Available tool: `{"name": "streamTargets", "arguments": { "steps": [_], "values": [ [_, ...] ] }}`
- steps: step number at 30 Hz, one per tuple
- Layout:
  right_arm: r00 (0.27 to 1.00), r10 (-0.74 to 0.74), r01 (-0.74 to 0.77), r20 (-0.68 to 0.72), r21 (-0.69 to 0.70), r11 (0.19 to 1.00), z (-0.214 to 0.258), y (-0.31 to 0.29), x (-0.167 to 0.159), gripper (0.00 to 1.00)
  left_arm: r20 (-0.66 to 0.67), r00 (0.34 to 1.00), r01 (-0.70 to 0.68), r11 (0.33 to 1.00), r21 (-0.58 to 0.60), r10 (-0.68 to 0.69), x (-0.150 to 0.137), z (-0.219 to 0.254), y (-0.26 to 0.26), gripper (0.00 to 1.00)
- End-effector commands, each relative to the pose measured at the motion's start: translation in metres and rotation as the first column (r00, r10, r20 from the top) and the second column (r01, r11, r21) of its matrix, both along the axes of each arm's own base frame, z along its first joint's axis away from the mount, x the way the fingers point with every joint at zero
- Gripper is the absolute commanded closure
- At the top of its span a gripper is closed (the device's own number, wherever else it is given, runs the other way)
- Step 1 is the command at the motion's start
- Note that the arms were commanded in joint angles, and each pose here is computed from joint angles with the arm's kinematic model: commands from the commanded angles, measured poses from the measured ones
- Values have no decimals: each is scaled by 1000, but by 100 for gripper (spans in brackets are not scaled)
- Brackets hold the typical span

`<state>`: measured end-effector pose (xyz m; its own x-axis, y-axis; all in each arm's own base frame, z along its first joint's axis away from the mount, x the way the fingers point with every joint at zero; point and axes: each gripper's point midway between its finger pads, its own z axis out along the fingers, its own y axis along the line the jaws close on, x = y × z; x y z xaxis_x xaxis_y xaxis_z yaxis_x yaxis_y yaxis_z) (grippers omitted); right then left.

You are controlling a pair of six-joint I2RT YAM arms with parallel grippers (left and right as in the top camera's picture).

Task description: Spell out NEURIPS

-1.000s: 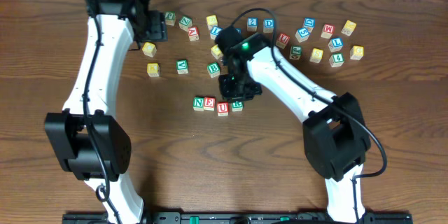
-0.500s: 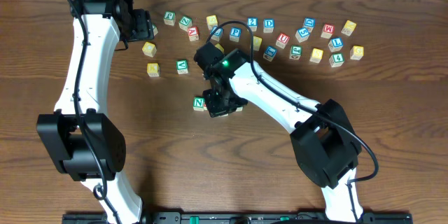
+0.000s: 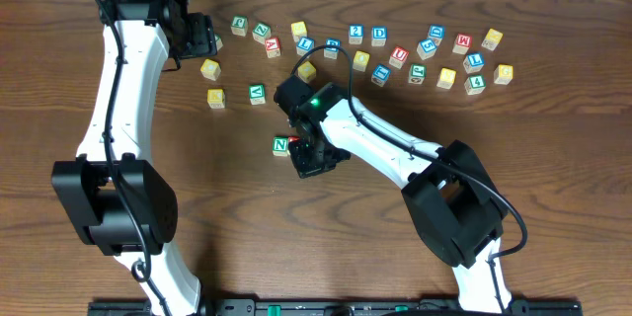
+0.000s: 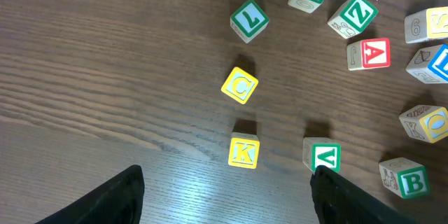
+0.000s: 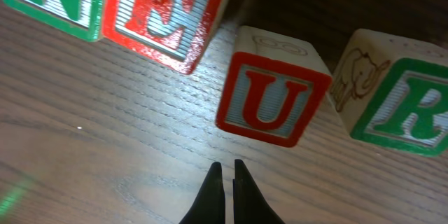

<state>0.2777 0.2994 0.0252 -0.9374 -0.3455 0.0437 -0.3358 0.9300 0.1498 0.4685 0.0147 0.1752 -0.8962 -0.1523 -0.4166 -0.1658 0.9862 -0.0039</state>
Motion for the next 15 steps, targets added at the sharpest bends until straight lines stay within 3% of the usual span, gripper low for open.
{"name": "streamTargets", "arguments": {
  "steps": [1, 15],
  "values": [
    [1000, 4, -4, 5, -22, 1000, -5, -2, -1, 99, 16, 1000, -15, 1000, 8, 15, -3, 8, 3, 25],
    [1000, 3, -2, 25, -24, 1000, -9, -1, 4, 99, 10, 1000, -15, 1000, 7, 15, -3, 7, 3, 25]
  ]
}}
